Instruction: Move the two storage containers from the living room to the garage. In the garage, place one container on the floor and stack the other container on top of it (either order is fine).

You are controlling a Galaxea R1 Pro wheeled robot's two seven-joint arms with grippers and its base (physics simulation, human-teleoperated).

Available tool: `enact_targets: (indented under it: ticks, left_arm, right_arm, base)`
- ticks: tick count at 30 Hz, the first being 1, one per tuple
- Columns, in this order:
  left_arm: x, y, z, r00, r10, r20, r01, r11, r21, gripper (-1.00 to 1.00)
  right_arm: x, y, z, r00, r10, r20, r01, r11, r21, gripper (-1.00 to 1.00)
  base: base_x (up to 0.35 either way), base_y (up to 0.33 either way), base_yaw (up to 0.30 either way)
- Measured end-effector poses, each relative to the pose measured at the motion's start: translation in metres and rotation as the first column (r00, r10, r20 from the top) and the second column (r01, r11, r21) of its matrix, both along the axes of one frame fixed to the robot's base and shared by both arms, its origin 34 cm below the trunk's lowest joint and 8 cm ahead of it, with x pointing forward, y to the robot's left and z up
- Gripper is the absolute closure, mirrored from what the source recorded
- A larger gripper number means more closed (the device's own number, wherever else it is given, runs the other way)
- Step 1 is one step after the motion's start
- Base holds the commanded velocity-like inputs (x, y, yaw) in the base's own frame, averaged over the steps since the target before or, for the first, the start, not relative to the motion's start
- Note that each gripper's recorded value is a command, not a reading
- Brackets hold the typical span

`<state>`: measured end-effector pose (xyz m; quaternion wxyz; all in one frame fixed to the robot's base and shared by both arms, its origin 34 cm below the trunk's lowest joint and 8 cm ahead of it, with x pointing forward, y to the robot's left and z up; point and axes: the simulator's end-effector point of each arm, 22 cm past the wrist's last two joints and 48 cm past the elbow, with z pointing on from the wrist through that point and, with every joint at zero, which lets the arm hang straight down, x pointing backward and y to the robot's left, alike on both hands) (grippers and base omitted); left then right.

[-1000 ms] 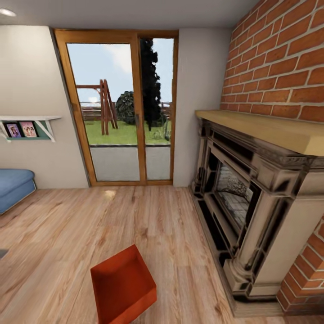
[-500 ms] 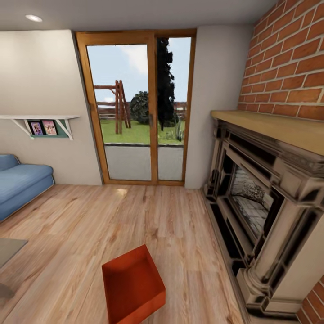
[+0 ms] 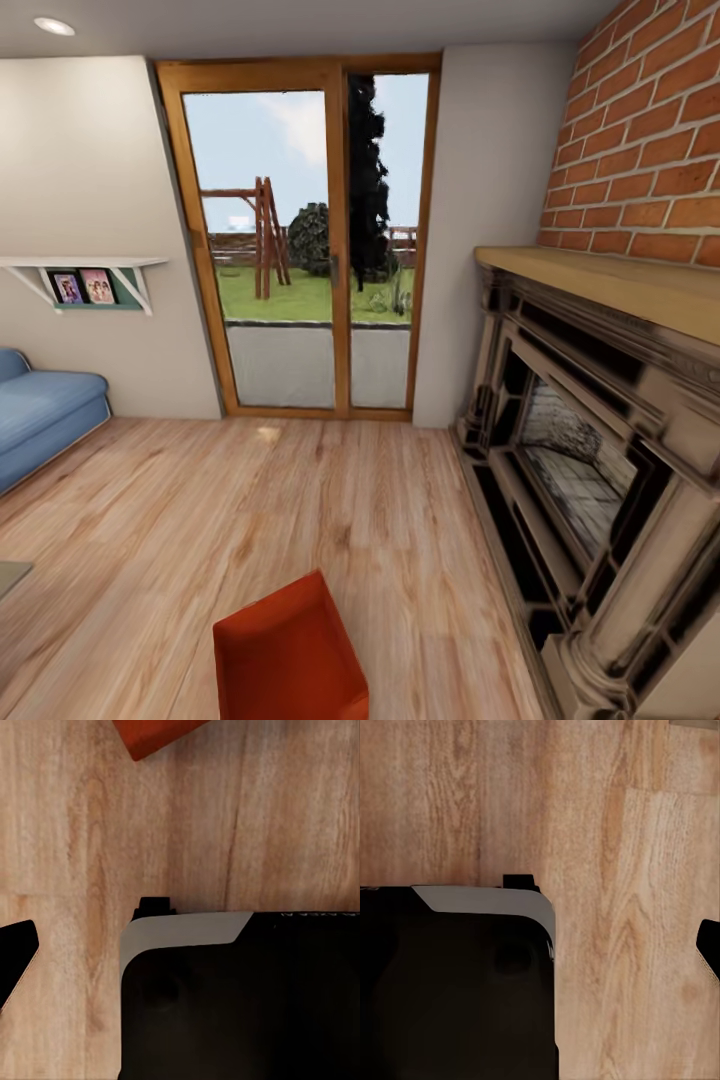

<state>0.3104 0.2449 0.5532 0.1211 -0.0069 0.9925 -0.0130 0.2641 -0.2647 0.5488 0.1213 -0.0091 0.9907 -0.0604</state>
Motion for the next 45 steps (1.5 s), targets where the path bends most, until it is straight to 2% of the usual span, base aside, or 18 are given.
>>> enact_targets:
  ticks: [12, 39, 45]
  left_arm:
    - [0.0004, 0.0010, -0.0001, 1.000, 0.000, 0.001, 0.000, 1.000, 0.001, -1.00]
    - [0.0004, 0.0006, -0.0002, 1.000, 0.000, 0.001, 0.000, 1.000, 0.002, -1.00]
    - [0.0004, 0.0013, -0.0002, 1.000, 0.001, 0.001, -0.001, 1.000, 0.003, -1.00]
  right_arm:
    - [0.0003, 0.0000, -0.0001, 1.000, 0.000, 0.000, 0.000, 1.000, 0.000, -1.00]
    - [0.0005, 0.0000, -0.0001, 1.000, 0.000, 0.001, 0.000, 1.000, 0.000, -1.00]
    - [0.0004, 0.0000, -0.0001, 1.000, 0.000, 0.001, 0.000, 1.000, 0.000, -1.00]
  base:
    - [0.216, 0.000, 0.027]
    - [0.003, 0.000, 0.261]
    - [0.000, -0.167, 0.166]
